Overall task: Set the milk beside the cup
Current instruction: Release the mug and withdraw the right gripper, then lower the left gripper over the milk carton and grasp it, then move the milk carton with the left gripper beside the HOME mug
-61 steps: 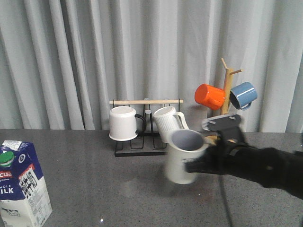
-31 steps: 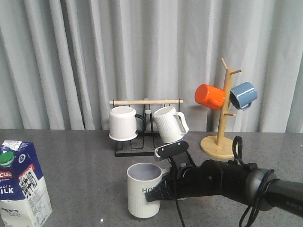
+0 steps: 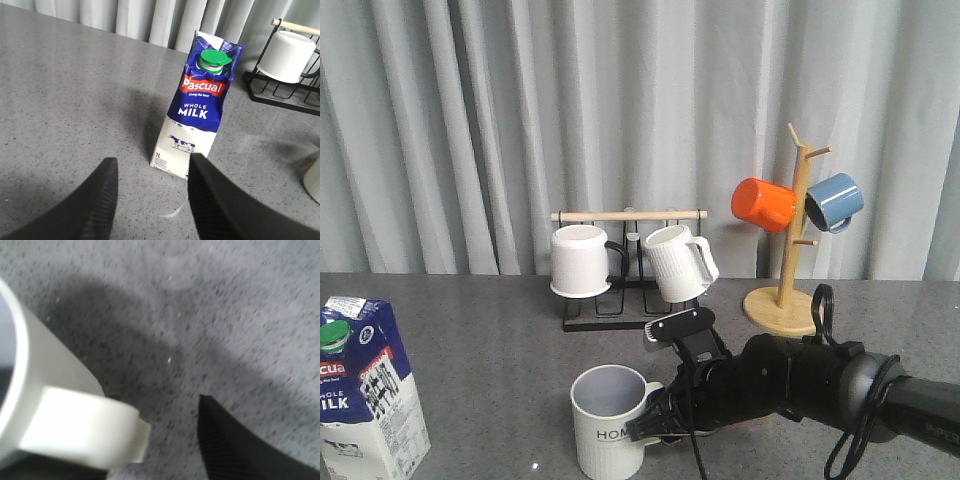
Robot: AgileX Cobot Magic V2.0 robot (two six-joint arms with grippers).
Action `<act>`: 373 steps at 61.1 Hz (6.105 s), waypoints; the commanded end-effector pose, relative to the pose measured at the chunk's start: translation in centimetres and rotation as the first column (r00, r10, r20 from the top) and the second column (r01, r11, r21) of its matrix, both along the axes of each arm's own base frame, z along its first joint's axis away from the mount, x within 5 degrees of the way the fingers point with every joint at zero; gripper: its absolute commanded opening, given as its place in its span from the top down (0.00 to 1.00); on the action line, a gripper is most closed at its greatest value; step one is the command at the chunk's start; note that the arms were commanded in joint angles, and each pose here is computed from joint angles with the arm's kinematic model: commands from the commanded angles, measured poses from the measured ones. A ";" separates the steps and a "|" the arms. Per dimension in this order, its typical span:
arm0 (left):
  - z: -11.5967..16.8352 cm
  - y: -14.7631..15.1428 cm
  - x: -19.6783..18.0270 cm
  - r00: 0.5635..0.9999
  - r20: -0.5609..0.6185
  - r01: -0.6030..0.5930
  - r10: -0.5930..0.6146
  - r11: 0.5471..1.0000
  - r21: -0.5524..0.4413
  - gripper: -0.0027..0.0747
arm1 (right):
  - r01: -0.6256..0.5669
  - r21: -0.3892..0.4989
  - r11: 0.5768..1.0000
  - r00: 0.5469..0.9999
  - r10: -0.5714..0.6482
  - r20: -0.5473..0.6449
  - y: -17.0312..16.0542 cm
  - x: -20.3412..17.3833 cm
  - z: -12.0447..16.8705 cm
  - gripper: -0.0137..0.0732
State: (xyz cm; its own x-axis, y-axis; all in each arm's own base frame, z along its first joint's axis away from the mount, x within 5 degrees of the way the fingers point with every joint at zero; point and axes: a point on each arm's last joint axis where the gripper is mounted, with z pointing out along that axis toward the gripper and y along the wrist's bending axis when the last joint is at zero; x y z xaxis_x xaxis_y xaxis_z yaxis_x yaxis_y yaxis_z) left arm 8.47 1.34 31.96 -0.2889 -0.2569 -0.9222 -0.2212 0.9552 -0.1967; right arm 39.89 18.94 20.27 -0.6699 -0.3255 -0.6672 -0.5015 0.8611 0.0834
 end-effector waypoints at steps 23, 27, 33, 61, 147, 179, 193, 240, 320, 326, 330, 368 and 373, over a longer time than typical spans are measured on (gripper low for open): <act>1.5 -0.1 0.3 0.997 0.079 0.019 -0.019 1.000 0.009 0.54 | -0.055 0.068 0.996 0.998 0.053 0.039 -1.3 -4.3 10.2 0.34; 1.5 -0.1 0.3 0.997 0.079 0.019 -0.019 1.000 0.009 0.54 | -0.079 0.057 0.995 0.997 0.079 0.002 -1.6 -5.4 10.8 0.35; 1.5 -0.1 0.3 0.997 0.078 0.018 -0.018 1.000 0.009 0.54 | -0.102 0.061 0.993 0.994 0.103 -0.029 -2.3 -7.5 11.8 0.38; 1.3 -0.1 0.2 0.998 0.054 0.011 -0.011 1.000 0.007 0.54 | -0.234 0.076 0.969 0.969 0.225 0.105 -8.7 -23.9 11.9 0.85; 16.6 -2.5 14.8 0.906 -0.272 0.374 -0.324 0.913 0.159 0.21 | 0.022 -0.120 0.993 0.982 0.002 0.190 -15.1 -31.1 6.0 0.85; 14.2 -1.8 21.0 0.834 -0.498 0.341 -0.236 0.931 0.131 0.21 | 0.022 -0.115 0.993 0.983 -0.001 0.183 -15.1 -31.1 5.9 0.85; 13.0 -1.8 22.3 0.812 -0.534 0.347 -0.236 0.930 0.117 0.21 | 0.023 -0.114 0.993 0.983 -0.002 0.181 -15.1 -31.1 5.9 0.85; 7.0 -2.3 27.4 0.692 -0.670 0.373 -0.268 0.928 0.014 0.22 | 0.035 -0.102 0.994 0.984 -0.016 0.177 -15.1 -31.1 5.9 0.85; 11.6 -6.4 27.1 0.702 -0.436 0.524 -0.563 0.823 -0.219 0.97 | 0.038 -0.104 0.994 0.984 -0.019 0.178 -15.1 -31.1 5.9 0.85; 11.2 -7.6 27.3 0.691 -0.453 0.535 -0.563 0.820 -0.202 0.97 | 0.038 -0.104 0.994 0.984 -0.019 0.178 -15.1 -31.1 5.9 0.85; 10.6 -8.4 27.5 0.677 -0.478 0.541 -0.560 0.819 -0.192 0.97 | 0.038 -0.104 0.994 0.984 -0.019 0.178 -15.1 -31.1 5.9 0.85; 6.7 -13.9 28.9 0.582 -0.598 0.595 -0.552 0.790 -0.150 0.97 | 0.038 -0.102 0.994 0.986 -0.021 0.165 -15.1 -31.2 5.9 0.85; 6.4 -14.2 29.0 0.568 -0.604 0.612 -0.559 0.778 -0.145 0.96 | 0.038 -0.102 0.994 0.986 -0.021 0.165 -15.1 -31.2 5.9 0.85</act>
